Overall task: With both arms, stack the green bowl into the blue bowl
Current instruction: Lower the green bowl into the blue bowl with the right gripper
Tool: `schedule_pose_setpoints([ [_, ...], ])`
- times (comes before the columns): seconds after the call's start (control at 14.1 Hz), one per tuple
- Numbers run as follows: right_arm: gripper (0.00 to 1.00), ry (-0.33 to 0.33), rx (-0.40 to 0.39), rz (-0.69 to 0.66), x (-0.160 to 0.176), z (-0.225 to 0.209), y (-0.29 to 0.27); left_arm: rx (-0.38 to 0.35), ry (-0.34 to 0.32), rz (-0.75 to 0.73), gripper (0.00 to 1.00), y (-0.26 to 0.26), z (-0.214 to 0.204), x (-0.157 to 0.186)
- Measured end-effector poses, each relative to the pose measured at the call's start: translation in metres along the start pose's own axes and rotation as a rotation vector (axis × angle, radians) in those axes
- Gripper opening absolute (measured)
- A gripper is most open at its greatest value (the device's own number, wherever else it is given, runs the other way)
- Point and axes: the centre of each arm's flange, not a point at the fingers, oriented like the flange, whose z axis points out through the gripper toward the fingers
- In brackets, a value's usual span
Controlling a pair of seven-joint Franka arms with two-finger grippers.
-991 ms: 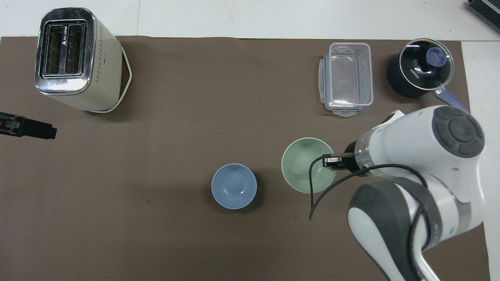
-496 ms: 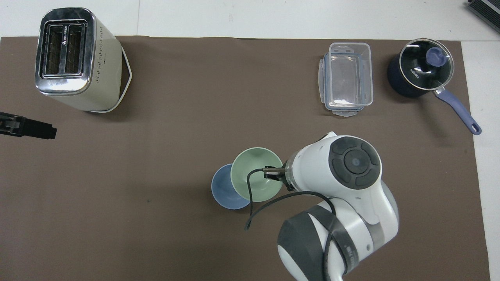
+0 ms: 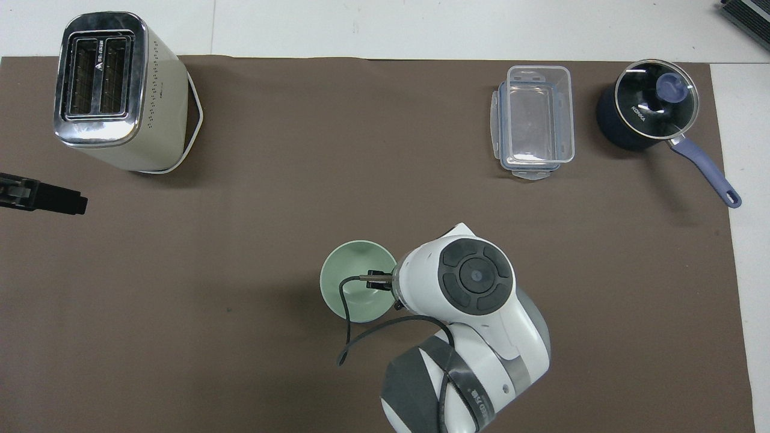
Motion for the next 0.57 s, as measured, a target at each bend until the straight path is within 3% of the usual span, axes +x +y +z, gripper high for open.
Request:
schedule_pose_setpoints([
  [0.57,0.04,-0.034,-0.035,-0.006,-0.006,0.048,0.001,0.0,0.0,0.0,1.0,0.0,0.0,0.0],
])
